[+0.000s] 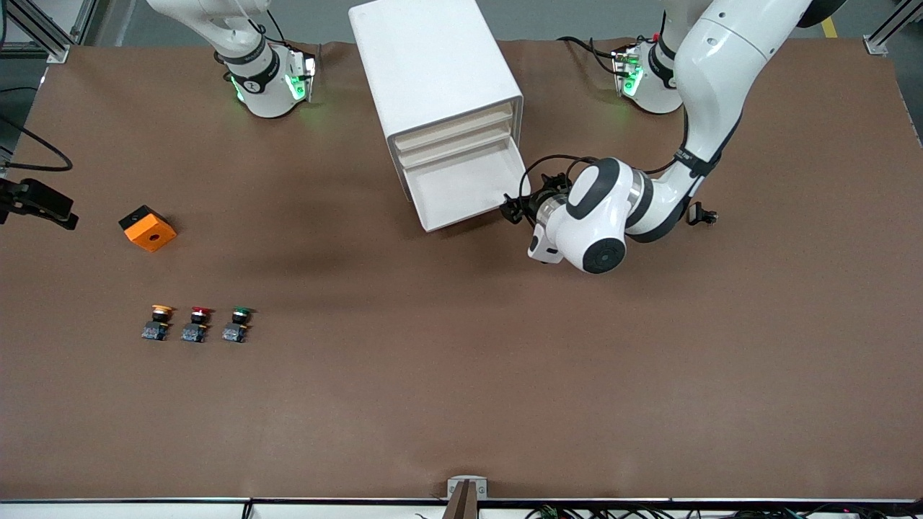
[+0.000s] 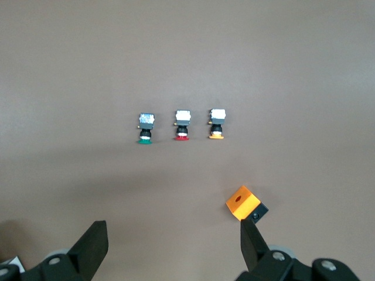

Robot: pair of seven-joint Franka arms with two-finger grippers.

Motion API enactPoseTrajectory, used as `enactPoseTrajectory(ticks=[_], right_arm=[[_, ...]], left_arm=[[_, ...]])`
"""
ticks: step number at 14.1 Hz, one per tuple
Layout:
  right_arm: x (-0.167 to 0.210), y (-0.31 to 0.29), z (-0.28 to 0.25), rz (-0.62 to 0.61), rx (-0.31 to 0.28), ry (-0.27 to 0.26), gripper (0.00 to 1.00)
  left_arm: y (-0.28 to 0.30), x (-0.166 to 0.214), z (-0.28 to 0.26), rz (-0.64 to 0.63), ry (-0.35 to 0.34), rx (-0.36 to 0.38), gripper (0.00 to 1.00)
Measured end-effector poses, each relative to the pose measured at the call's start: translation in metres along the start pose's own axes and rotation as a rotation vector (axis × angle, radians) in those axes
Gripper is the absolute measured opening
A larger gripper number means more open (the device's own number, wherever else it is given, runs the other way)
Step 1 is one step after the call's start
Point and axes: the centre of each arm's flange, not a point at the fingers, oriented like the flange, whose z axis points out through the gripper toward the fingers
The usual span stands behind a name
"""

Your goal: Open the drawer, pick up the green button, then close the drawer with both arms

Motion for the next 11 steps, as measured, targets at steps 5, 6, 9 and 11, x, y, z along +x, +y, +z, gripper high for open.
enactPoseTrajectory(ticks=[5, 6, 9, 11], right_arm=[[-0.003, 0.004, 0.003, 0.008, -0.007, -0.027, 1.0], [-0.003, 0.007, 0.004, 0.015, -0.007, -0.035, 1.0], [-0.006, 0.006, 0.006, 0.023, 0.031, -0.06, 1.0], [-0.01, 0.012, 0.003, 0.036, 0.082, -0.068, 1.0]], left_arm=[[-0.008, 0.005, -0.041, 0.011, 0.139, -0.048, 1.0], [-0.008, 0.007, -0.048, 0.013, 0.17, -0.07, 1.0], [-0.004, 0.01, -0.06, 0.021, 0.238, -0.129, 1.0], [-0.002, 0.011, -0.061, 0.023, 0.259, -0.155, 1.0]])
